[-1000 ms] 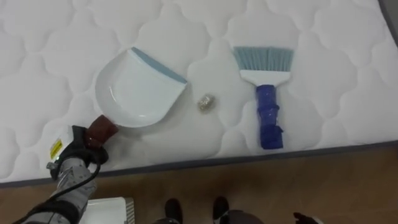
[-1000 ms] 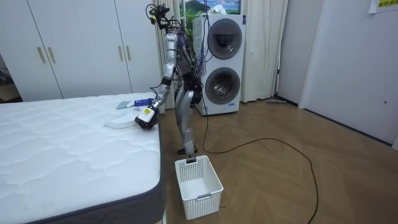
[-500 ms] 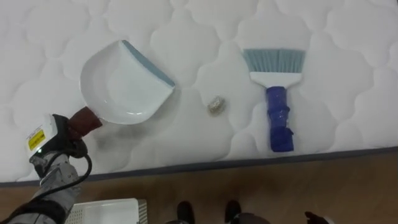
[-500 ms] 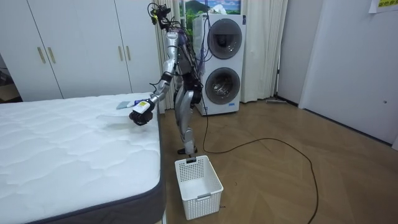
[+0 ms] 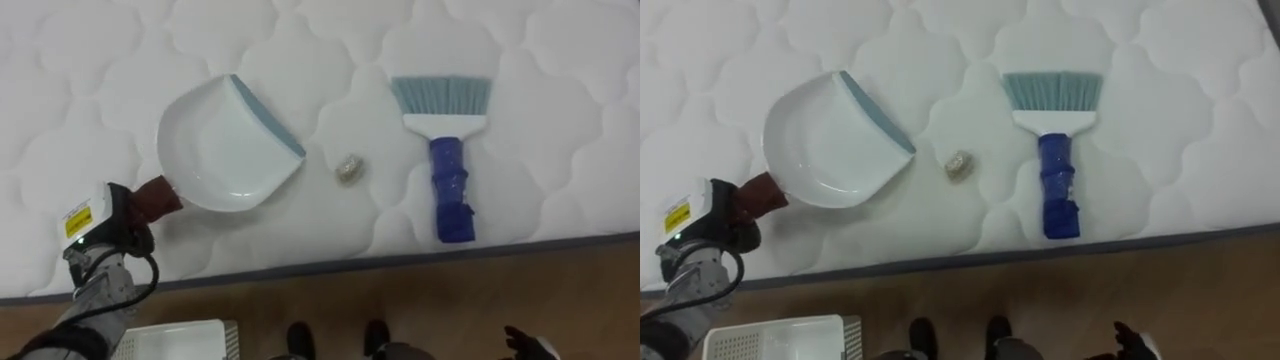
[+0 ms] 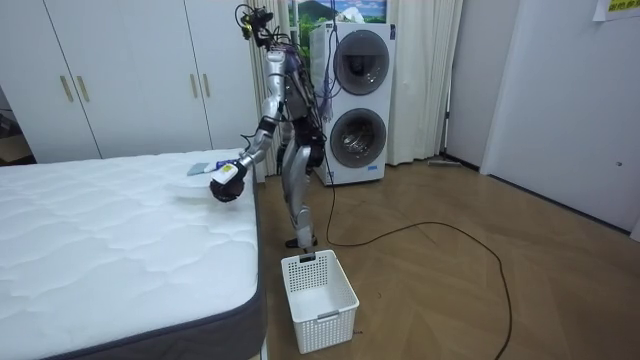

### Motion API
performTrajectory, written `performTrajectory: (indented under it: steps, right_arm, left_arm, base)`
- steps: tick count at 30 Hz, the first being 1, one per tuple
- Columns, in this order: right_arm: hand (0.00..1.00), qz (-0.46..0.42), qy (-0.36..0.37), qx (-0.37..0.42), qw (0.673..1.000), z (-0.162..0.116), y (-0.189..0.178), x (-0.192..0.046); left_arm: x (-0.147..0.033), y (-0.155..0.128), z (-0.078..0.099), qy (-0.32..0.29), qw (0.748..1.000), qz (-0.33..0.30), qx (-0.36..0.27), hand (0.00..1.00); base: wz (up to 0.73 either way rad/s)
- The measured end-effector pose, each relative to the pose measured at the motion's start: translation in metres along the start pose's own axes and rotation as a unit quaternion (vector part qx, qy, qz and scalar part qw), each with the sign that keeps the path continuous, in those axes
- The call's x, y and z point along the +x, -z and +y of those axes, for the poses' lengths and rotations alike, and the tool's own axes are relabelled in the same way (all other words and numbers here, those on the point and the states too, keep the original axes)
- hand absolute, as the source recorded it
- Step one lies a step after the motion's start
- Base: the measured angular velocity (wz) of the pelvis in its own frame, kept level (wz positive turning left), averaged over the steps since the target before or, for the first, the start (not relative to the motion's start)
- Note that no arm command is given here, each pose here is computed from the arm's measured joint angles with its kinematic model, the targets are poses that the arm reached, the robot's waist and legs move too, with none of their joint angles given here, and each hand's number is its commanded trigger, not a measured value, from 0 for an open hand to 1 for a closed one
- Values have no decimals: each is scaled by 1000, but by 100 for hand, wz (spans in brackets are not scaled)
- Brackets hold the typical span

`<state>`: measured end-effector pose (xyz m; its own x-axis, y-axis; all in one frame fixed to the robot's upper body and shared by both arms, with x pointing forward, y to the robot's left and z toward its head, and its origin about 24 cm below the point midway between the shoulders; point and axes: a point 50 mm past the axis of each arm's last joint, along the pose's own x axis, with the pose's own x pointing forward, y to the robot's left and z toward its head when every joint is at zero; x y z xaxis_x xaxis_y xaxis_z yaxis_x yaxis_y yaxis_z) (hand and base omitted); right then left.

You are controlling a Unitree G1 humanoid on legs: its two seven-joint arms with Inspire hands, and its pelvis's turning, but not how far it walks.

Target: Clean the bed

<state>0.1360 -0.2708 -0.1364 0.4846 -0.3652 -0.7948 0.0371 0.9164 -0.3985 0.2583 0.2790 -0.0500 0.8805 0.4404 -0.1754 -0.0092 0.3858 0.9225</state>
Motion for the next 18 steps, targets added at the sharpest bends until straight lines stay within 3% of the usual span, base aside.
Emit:
performTrajectory:
  steps: [7, 12, 18]
  right_arm:
    - [0, -44, 67, 84, 993, -16, -24, 2]
    - [0, -114, 119, 130, 978, -36, -65, 1]
    - [0, -184, 170, 132, 959, -43, -95, -8]
  left_arm:
    - [-14, 14, -12, 21, 1000, 1, -1, 100]
    - [-21, 22, -18, 39, 999, 9, 4, 100]
    - [-32, 36, -24, 54, 998, 26, 2, 100]
  base:
    - [-1]
    - [-8]
    - [-9]
